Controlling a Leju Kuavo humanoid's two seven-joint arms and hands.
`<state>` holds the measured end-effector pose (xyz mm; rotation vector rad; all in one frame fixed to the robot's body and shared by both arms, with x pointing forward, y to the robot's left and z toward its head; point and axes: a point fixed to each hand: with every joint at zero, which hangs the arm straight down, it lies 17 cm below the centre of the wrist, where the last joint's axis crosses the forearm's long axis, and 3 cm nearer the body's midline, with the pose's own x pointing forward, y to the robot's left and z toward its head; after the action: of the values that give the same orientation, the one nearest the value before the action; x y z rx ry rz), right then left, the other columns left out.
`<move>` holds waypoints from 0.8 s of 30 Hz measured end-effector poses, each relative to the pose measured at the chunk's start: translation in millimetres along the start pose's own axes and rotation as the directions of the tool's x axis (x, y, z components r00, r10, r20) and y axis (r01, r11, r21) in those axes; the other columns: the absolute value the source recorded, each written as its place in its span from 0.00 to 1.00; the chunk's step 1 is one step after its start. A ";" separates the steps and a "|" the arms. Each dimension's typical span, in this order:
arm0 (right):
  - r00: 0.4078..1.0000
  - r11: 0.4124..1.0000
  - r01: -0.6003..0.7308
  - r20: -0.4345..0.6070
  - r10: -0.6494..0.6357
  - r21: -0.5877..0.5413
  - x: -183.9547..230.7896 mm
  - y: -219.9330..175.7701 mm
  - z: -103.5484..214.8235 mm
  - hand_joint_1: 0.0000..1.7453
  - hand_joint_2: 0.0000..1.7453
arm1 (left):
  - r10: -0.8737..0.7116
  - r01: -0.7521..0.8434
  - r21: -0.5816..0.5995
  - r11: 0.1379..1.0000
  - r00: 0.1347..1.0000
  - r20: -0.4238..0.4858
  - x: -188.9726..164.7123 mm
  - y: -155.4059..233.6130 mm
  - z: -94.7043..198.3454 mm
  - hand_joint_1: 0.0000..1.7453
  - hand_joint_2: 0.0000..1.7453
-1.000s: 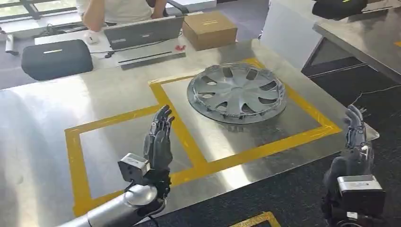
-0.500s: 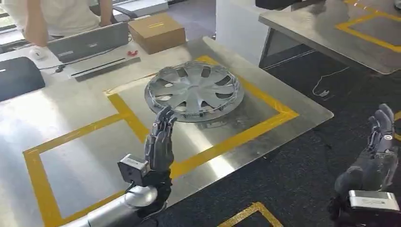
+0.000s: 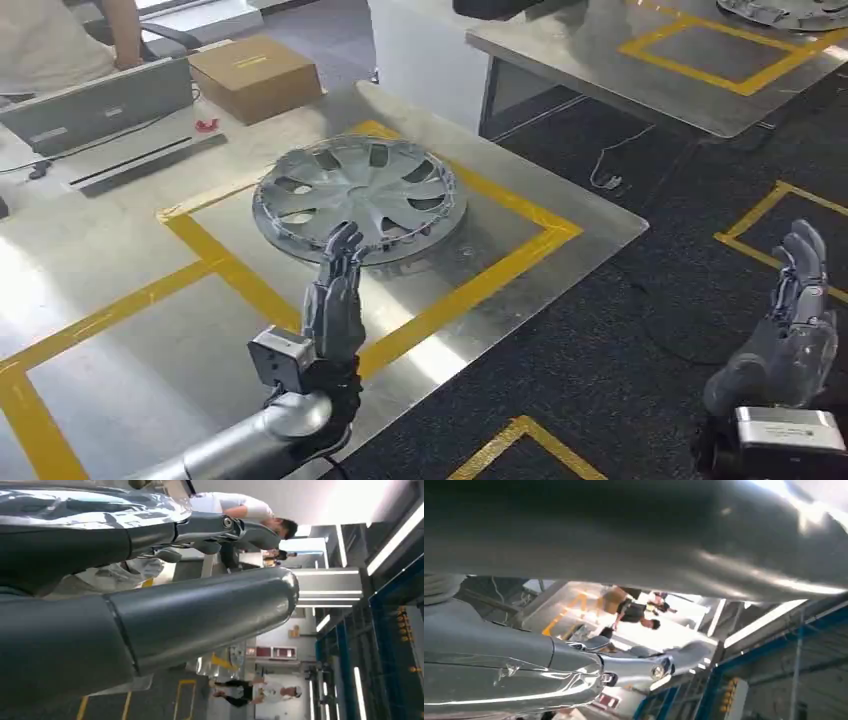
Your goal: Take the parts from the cabinet and place them on the table.
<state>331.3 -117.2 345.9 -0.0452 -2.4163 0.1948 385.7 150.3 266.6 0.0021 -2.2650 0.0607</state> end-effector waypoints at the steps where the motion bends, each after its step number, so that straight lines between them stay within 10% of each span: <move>1: 1.000 1.000 0.004 -0.003 -0.004 0.003 -0.3 1.2 1.0 0.00 0.00 | 0.000 0.000 0.000 1.000 1.000 -0.002 -0.5 0.1 0.6 0.00 0.00; 24: 0.997 0.998 0.060 -0.037 -0.061 -0.008 -3.8 1.1 0.0 0.00 0.00 | 0.000 0.000 -0.004 1.000 1.000 -0.002 -0.4 0.8 2.2 0.00 0.00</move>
<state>334.1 -116.4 343.2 0.0210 -2.3778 0.1568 384.3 151.1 264.9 0.0000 -2.2628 0.0567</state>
